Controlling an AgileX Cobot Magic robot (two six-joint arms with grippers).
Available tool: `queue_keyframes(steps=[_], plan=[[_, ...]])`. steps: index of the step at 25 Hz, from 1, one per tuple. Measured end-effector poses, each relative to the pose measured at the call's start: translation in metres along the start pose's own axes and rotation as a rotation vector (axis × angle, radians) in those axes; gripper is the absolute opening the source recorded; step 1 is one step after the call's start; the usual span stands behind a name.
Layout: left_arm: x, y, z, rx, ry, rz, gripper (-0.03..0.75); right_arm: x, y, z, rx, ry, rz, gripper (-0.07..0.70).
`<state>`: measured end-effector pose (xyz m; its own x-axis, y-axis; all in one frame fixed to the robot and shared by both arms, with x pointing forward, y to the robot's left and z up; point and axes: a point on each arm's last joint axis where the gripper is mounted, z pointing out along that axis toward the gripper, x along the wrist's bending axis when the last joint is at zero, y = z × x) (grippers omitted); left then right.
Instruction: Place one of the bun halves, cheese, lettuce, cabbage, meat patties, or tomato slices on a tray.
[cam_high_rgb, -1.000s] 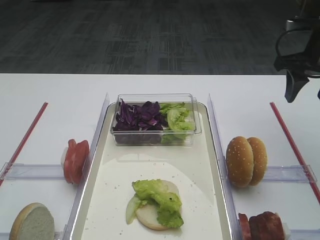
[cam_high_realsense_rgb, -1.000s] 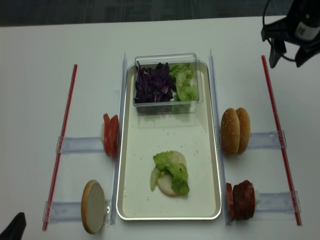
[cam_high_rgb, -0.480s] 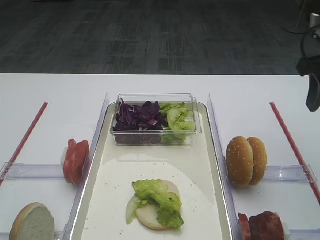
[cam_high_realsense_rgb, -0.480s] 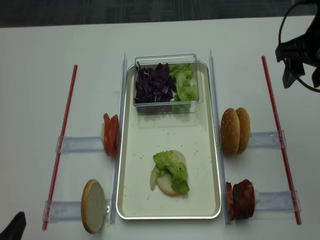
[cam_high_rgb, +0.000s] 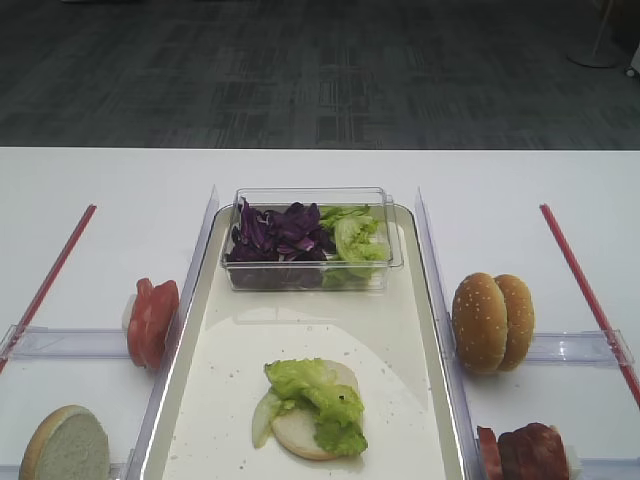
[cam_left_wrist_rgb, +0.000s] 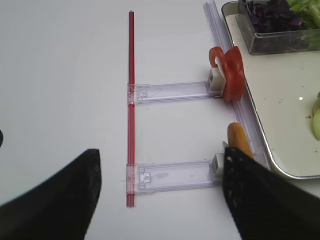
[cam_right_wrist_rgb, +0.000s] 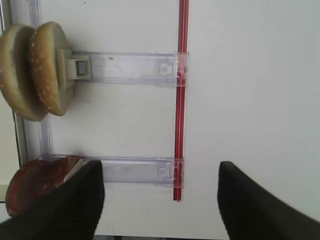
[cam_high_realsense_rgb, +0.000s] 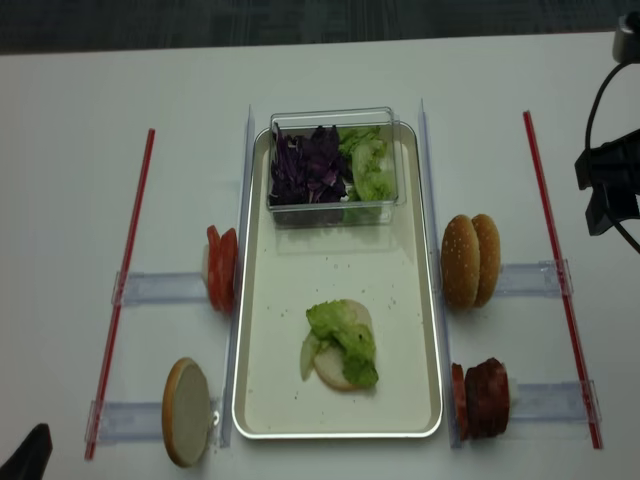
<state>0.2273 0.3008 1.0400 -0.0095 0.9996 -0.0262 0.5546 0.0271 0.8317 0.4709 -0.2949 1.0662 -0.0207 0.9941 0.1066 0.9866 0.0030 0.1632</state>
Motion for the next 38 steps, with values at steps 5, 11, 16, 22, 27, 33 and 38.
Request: queue_keyframes(steps=[5,11,16,22,27,33,38], plan=[[0.000,0.000,0.000,0.000,0.000,0.000,0.472,0.001,-0.022,-0.006,-0.038,-0.002,-0.003,0.509],[0.000,0.000,0.000,0.000,0.000,0.000,0.472,0.003,-0.051,-0.010,-0.069,-0.001,-0.006,0.509],[0.000,0.000,0.000,0.000,0.000,0.000,0.472,0.004,-0.077,-0.012,-0.110,-0.002,-0.009,0.509],[0.000,0.000,0.000,0.000,0.000,0.000,0.472,0.005,-0.104,-0.013,-0.167,-0.002,-0.014,0.509],[0.000,0.000,0.000,0.000,0.000,0.000,0.472,0.007,-0.122,-0.022,-0.251,0.003,-0.022,0.509],[0.000,0.000,0.000,0.000,0.000,0.000,0.472,0.010,-0.143,-0.033,-0.356,0.008,-0.037,0.509],[0.000,0.000,0.000,0.000,0.000,0.000,0.472,0.010,-0.161,-0.029,-0.395,0.007,-0.042,0.509]])
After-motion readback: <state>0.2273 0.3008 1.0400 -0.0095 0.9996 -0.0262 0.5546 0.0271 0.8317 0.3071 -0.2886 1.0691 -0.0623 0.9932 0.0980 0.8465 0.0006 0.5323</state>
